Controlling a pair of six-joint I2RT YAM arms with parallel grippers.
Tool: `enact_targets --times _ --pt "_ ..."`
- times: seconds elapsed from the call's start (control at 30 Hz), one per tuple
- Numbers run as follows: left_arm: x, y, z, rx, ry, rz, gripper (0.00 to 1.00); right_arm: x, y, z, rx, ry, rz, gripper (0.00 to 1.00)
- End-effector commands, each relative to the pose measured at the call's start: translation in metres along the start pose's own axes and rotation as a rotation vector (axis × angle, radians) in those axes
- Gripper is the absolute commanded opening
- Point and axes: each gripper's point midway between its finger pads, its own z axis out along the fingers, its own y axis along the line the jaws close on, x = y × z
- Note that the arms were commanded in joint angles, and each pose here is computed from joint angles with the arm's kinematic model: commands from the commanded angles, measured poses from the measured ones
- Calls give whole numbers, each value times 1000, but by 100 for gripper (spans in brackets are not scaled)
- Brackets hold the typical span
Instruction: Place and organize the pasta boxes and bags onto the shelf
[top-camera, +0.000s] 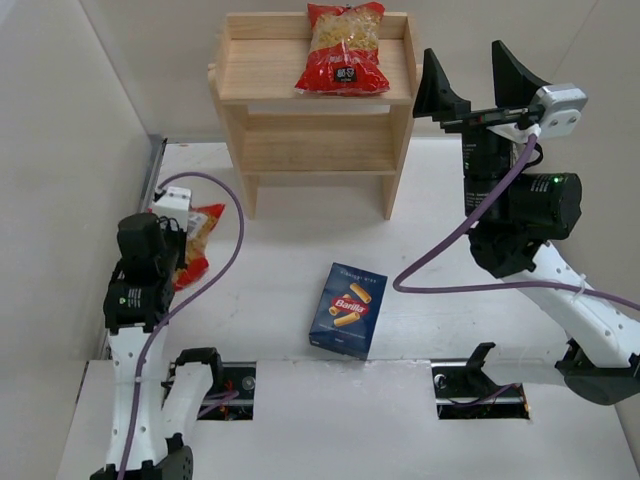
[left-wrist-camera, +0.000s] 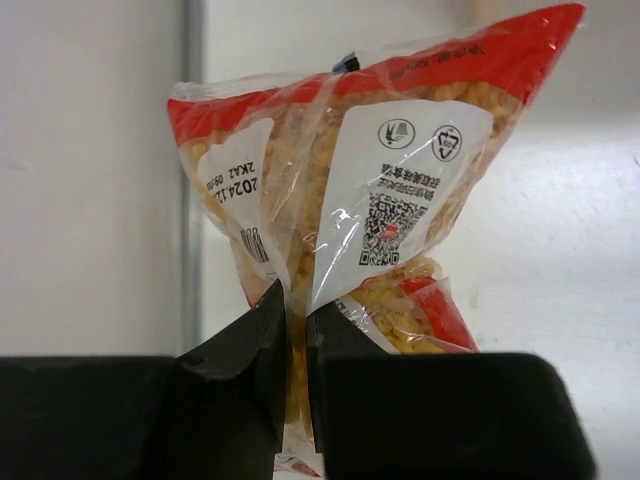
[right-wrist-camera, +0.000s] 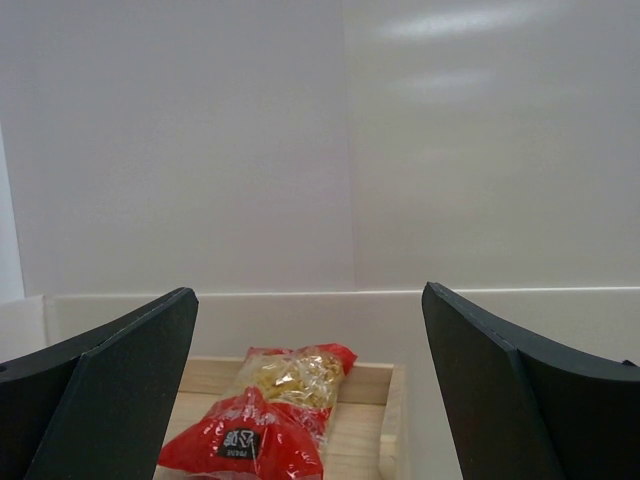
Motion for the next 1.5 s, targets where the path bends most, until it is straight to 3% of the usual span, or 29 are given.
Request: enact_targets --times 0.0,0.1,0.27,0.5,0.63,0.8,1.03,1.33,1.47 --pt "-118 71 -59 -283 -383 -5 0 -16 -9 -2 34 -46 44 100" --pt "-188 104 -94 -398 -578 -24 0 -10 -7 -4 34 -34 60 100" --pt "-303 115 -135 -389 -862 -18 0 -1 -11 -15 40 -14 55 100" --pt "-466 68 -181 -319 -1330 37 0 25 -22 -37 81 51 25 100" --pt "-525 31 -204 -321 -1522 86 0 35 -36 -51 134 88 25 100" --pt "-536 -10 -147 -293 -1446 130 0 41 -50 -66 169 120 3 100" --pt "-531 7 -132 -389 -1398 58 0 44 -59 -76 187 145 -10 100" --pt "-502 -63 -82 -209 -1247 111 2 42 -57 -72 178 136 -16 100" --pt "-502 -59 -73 -240 -1229 98 16 40 -58 -72 179 136 -13 100"
